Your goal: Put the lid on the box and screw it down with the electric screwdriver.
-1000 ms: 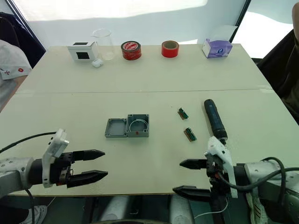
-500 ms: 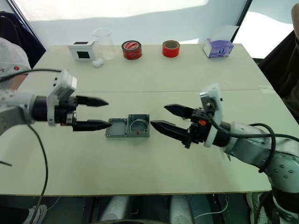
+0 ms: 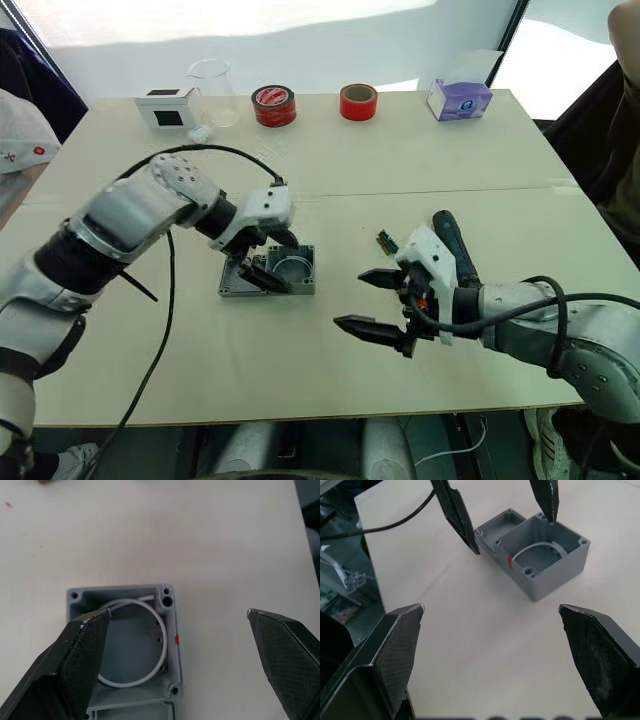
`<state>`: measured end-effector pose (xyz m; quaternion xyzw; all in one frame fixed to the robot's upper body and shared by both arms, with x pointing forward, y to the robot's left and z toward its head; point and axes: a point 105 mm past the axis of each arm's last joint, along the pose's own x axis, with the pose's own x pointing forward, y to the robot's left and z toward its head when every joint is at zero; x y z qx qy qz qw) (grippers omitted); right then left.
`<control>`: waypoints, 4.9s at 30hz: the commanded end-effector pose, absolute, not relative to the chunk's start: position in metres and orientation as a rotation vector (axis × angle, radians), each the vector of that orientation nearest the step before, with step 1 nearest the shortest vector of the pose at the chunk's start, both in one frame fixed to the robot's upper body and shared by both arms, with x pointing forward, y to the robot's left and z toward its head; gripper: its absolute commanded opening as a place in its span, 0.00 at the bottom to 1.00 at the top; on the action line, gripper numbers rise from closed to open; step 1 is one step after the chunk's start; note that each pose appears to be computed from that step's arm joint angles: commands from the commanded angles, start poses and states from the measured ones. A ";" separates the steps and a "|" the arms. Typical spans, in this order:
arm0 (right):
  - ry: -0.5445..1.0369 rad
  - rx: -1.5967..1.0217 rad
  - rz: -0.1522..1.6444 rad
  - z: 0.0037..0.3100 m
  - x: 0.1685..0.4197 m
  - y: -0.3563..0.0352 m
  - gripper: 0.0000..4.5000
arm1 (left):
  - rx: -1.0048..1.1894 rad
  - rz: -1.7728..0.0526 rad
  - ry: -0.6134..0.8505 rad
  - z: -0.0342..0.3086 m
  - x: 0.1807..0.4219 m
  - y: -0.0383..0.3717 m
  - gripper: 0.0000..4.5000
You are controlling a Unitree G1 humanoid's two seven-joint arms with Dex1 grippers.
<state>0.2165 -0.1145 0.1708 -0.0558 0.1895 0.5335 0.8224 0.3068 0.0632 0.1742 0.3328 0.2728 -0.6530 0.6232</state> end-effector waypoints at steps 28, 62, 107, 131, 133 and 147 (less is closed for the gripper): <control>0.318 -0.134 1.107 0.183 0.219 -0.106 1.00 | 0.980 -1.518 0.635 0.133 0.312 0.045 0.01; 0.449 -0.142 1.131 0.170 0.189 -0.113 1.00 | 1.410 -1.966 0.279 0.147 0.318 0.028 0.56; 0.134 -0.347 1.314 0.190 0.234 -0.054 1.00 | 0.013 -0.454 0.896 0.153 0.338 0.170 0.63; 0.127 -0.300 1.170 0.190 0.240 -0.055 1.00 | 0.132 -0.396 1.085 0.110 0.320 0.163 0.02; 0.130 -0.295 1.162 0.192 0.242 -0.059 1.00 | 0.125 -0.396 1.072 0.110 0.322 0.159 0.02; 0.139 0.257 0.833 0.242 0.339 -0.086 1.00 | -0.175 -0.563 -0.048 0.289 0.387 0.140 0.02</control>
